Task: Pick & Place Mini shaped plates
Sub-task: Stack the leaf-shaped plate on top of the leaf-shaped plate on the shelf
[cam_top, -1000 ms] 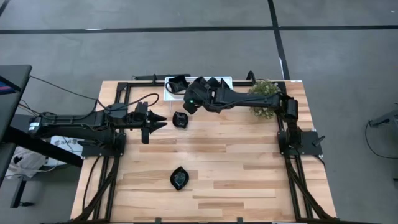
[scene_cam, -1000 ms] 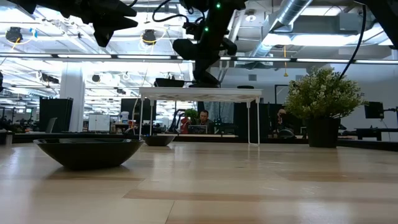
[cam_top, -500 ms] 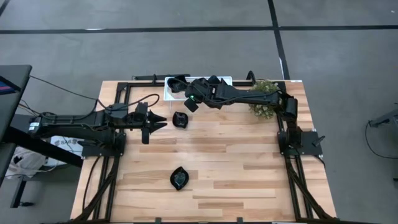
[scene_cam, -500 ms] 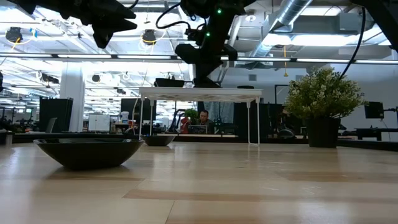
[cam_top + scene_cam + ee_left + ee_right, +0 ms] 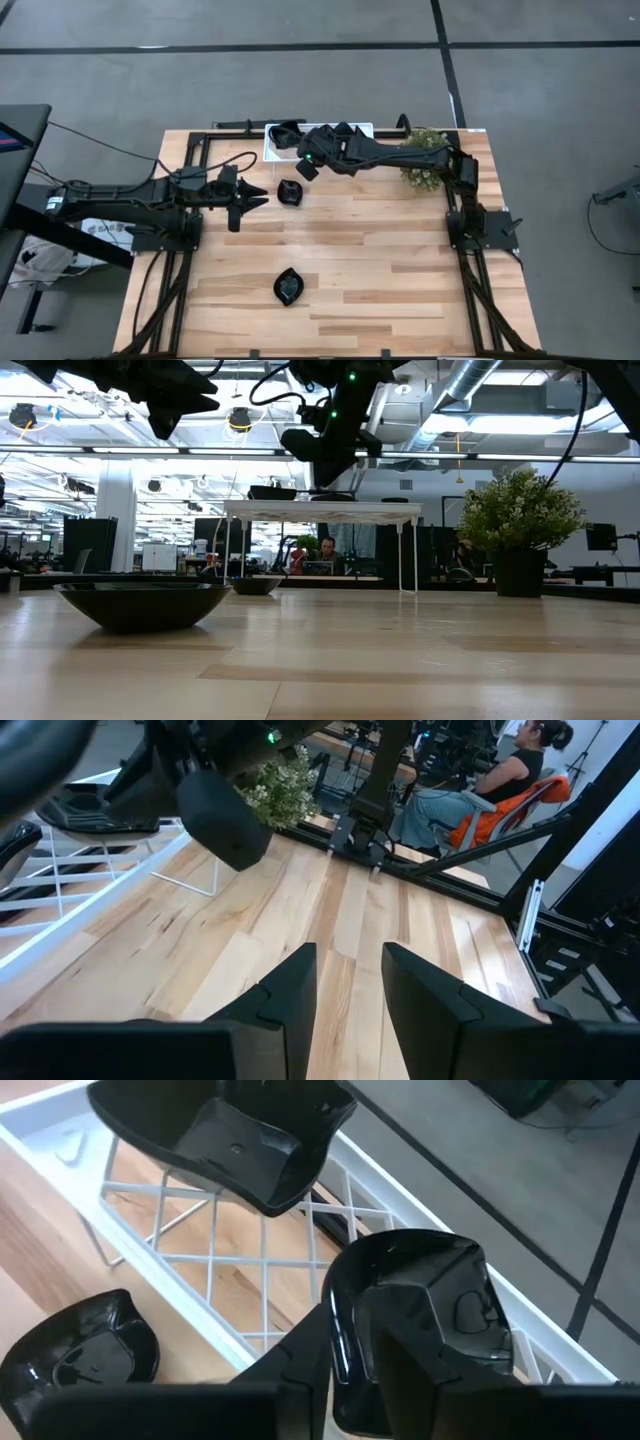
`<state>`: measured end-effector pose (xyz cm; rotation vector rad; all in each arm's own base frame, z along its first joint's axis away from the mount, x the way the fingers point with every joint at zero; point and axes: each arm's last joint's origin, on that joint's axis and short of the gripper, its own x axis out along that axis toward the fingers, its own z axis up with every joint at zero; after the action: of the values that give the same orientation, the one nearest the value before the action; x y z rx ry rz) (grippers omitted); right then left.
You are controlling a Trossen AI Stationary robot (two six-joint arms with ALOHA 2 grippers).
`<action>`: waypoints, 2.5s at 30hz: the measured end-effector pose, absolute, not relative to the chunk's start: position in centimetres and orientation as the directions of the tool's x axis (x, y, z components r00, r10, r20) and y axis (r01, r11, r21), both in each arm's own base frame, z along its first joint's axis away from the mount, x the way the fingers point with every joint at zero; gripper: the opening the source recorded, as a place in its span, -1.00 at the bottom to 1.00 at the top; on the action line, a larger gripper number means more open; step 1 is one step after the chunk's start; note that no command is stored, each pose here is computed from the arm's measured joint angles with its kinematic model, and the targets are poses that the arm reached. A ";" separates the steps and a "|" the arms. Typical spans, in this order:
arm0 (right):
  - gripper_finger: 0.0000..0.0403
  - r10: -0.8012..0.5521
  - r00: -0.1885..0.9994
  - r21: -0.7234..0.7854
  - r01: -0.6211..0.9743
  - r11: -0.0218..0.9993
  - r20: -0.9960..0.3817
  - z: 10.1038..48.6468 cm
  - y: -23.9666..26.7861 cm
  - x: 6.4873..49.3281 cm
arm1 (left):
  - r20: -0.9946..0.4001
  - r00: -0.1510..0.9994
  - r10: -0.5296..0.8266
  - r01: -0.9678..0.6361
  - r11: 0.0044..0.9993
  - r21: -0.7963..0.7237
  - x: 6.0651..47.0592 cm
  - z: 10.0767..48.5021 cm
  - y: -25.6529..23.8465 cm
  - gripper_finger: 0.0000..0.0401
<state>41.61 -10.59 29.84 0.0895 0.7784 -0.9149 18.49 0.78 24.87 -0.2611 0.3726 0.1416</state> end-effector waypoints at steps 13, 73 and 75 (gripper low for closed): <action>-0.70 -0.669 0.463 -0.239 0.688 0.685 -0.582 34.8 -8.0 42.1 | -0.379 0.921 0.088 -0.184 0.957 -0.226 18.5 24.9 0.8 -0.42; -0.96 -0.302 0.695 -0.268 0.161 0.950 -0.652 31.1 6.0 24.5 | -0.776 0.569 0.273 -0.254 0.956 0.150 26.7 11.8 -1.6 -0.42; -0.96 -0.296 0.701 -0.256 0.165 0.952 -0.649 31.3 6.2 24.2 | -0.747 0.575 0.334 -0.248 0.941 0.229 26.9 12.3 -1.8 -0.42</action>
<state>24.19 6.22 31.29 -0.1840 0.7523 -0.2585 26.88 -1.80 12.25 0.1028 0.8953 0.3415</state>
